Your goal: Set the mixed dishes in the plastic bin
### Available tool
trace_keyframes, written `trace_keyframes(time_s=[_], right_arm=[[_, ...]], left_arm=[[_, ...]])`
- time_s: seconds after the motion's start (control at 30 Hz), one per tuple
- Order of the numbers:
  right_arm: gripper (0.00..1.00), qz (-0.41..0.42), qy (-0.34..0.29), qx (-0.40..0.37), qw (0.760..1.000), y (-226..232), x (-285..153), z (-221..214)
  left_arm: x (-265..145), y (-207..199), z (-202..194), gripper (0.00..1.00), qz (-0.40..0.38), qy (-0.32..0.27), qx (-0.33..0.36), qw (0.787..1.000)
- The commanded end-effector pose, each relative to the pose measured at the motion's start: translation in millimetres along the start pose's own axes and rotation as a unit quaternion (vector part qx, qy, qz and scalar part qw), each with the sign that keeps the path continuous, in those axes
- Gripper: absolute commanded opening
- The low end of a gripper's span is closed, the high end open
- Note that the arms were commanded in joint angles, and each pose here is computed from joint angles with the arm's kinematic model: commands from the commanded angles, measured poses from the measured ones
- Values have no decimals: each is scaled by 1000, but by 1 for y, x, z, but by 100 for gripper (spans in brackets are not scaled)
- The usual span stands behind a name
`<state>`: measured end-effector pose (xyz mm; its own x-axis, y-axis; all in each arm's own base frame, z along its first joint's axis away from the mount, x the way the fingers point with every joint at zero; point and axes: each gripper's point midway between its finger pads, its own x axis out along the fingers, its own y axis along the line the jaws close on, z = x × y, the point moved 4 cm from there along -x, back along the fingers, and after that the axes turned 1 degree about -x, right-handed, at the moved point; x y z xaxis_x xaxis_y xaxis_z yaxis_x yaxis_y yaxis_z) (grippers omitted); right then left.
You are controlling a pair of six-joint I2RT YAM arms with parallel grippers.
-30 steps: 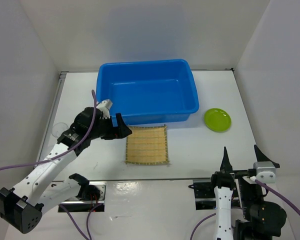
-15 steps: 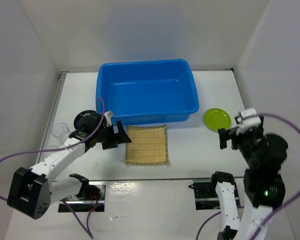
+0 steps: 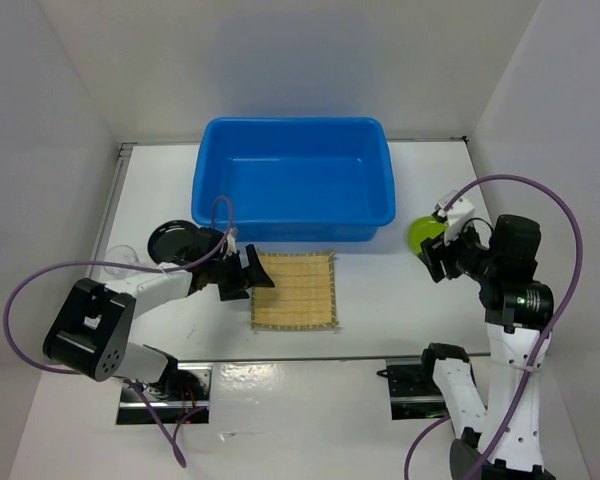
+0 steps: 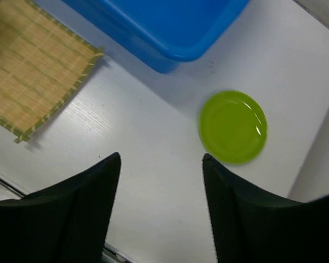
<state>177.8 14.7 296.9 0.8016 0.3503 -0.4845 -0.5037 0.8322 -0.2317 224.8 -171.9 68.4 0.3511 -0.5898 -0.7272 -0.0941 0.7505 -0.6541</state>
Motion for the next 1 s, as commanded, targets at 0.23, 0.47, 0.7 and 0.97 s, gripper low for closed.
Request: trace_keyframes(time_s=[0.23,0.47,0.7,0.97], right_arm=[[0,214,-29,-51,975,57,78,7],[0,292,54,-99,950,119,139,-8],[0,289,100,-127,944,171,189,-32],[0,275,187,-138,933,194,234,-86]], left_arm=[[20,21,-10,100,33,-8,10,999],[10,20,-23,100,72,-33,4,997],[5,22,-26,100,77,-54,15,995],[22,28,-26,100,78,-41,17,996]])
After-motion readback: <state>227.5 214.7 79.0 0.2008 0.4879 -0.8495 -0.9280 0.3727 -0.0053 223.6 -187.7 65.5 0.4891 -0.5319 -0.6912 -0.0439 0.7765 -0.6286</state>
